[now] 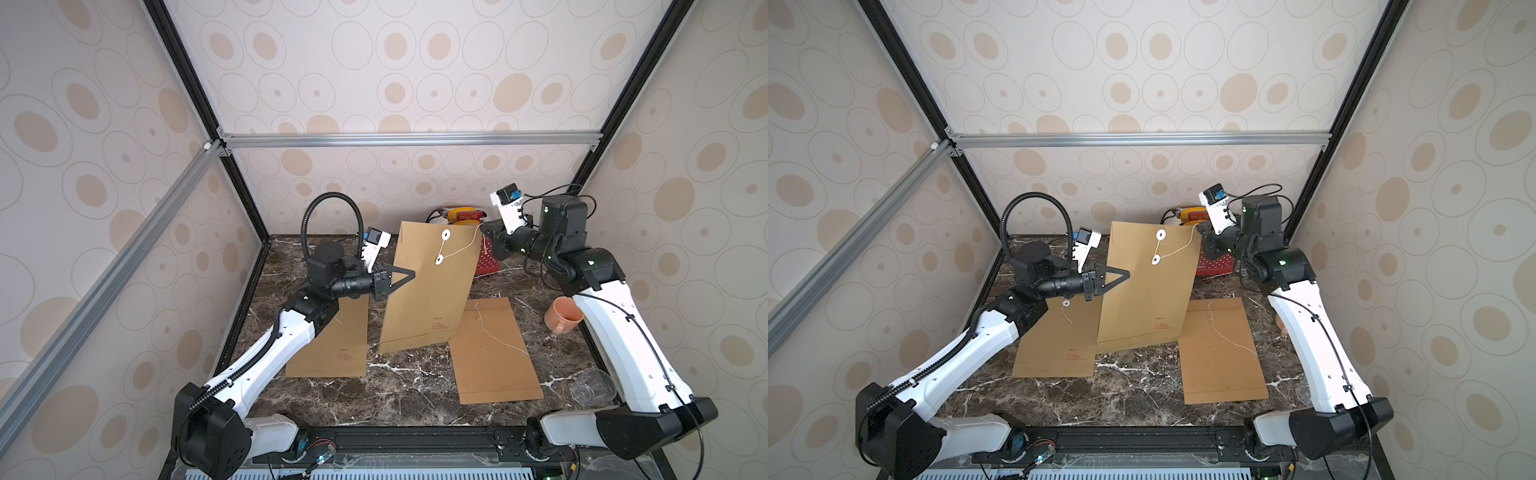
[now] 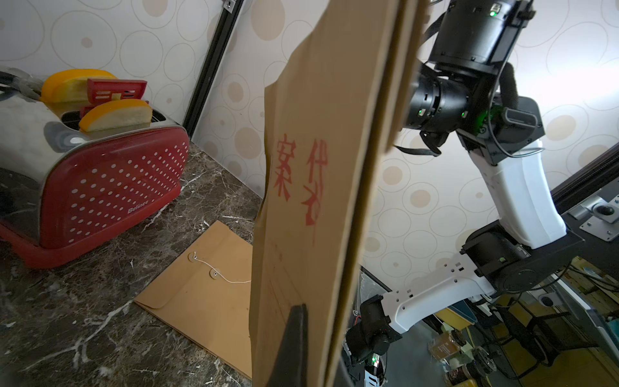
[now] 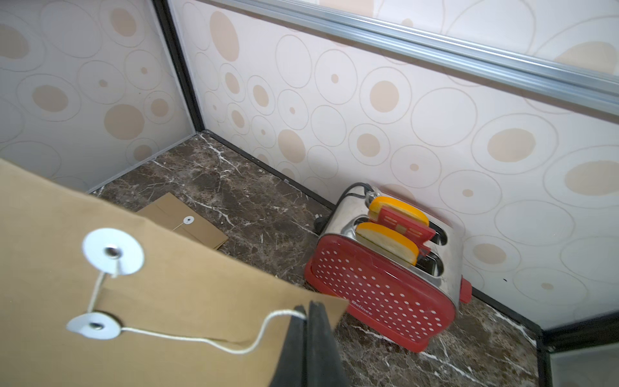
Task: Close the mouth of the file bag
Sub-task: Close the file bag.
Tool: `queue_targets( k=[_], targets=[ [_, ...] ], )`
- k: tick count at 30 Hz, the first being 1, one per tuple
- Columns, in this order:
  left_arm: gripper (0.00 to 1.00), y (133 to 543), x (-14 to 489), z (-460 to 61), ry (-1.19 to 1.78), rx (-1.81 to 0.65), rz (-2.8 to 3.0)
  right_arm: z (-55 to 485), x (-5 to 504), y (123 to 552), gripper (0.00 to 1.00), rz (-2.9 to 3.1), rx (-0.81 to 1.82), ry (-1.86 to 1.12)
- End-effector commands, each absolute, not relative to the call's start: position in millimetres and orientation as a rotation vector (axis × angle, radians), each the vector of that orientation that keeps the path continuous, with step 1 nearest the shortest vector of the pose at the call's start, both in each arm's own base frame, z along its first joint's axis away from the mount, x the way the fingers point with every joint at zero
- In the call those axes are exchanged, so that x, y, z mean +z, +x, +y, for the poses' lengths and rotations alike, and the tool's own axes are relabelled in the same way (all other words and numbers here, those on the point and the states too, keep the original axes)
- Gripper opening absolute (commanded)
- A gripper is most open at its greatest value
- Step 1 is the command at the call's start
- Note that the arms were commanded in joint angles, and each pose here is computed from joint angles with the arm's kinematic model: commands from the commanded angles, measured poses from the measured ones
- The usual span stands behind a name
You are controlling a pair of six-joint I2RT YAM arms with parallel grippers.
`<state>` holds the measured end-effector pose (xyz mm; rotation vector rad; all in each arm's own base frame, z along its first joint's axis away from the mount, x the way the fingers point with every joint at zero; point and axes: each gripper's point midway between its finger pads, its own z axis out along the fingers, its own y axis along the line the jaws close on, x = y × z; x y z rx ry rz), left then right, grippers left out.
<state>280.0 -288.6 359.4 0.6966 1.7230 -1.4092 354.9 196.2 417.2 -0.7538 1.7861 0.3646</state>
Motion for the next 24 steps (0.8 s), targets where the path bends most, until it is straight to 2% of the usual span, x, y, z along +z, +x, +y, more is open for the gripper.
queue_targets(
  k=[1,24],
  targets=[
    [0.0,279.8,377.2,-290.8,0.734,-1.386,1.671,206.7,438.0,351.6,0.0,1.712,0.355,-0.772],
    [0.0,276.0,366.1,-298.3,0.778,-1.378,1.716,253.9,467.2,340.0,0.0,1.635,0.446,-0.851]
  ],
)
